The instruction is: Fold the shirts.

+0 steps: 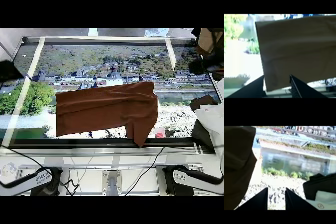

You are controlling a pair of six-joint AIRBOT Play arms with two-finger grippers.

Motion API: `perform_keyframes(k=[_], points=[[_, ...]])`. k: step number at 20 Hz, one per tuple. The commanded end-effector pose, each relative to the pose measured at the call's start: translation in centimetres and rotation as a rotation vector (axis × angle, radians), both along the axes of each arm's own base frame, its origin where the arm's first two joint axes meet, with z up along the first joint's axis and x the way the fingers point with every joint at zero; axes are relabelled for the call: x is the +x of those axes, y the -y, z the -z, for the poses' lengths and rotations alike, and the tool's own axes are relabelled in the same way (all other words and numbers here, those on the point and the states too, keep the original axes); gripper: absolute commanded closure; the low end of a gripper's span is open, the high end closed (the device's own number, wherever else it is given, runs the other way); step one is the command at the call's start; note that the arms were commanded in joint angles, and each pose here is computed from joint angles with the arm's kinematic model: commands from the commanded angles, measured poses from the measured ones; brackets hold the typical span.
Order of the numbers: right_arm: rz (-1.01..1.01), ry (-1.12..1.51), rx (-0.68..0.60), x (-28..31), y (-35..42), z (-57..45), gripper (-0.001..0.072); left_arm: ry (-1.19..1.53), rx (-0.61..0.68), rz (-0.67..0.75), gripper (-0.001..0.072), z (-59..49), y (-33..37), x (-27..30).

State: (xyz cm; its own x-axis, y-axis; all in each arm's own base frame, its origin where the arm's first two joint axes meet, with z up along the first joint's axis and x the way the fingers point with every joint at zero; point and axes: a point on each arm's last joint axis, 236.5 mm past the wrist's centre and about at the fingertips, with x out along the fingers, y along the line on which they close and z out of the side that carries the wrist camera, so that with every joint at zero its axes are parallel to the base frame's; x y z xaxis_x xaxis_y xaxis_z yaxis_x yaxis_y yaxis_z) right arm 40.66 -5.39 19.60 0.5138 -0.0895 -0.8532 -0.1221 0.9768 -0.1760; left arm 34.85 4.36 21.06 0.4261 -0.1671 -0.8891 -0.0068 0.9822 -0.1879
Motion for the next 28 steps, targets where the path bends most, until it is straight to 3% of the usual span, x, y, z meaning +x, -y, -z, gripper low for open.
perform_keyframes(k=[1,2,3,8,13,18,23,24,26,28], points=[[0.041,-0.075,0.044,-5.4,0.6,2.6,0.0372,-0.125,0.003,-0.042,0.0267,4.1,0.4,-5.1],[0.045,-0.119,0.073,-6.6,0.2,4.7,0.0289,-0.178,-0.016,-0.042,0.0267,6.3,0.8,-6.2],[0.042,-0.17,0.116,-7.7,-0.6,7.2,0.0272,-0.236,-0.035,-0.038,0.0267,8.8,1.2,-7.2],[0.034,-0.397,0.343,-12.2,-5.6,18.2,0.0272,-0.324,-0.101,0.03,0.0268,20.9,2.9,-8.7],[0.061,-0.407,0.554,-12.7,-10.0,21.0,0.0273,-0.348,-0.13,-0.063,0.0269,28.2,3.4,-10.2],[0.059,-0.387,0.645,-12.1,-11.7,20.1,0.0273,-0.417,-0.16,-0.101,0.027,32.4,3.6,-10.8],[0.06,-0.385,0.656,-12.1,-11.9,20.0,0.0273,-0.428,-0.213,-0.137,0.0275,33.9,4.3,-10.0],[0.06,-0.386,0.655,-12.1,-11.9,20.0,0.0273,-0.419,-0.234,-0.143,0.0318,33.9,4.7,-9.6],[0.059,-0.394,0.637,-12.3,-11.6,20.2,0.0272,-0.372,-0.273,-0.132,0.0544,33.5,5.5,-8.5],[0.077,-0.4,0.596,-12.5,-10.6,20.7,0.0272,-0.327,-0.313,-0.119,0.0593,33.0,6.3,-7.5]])
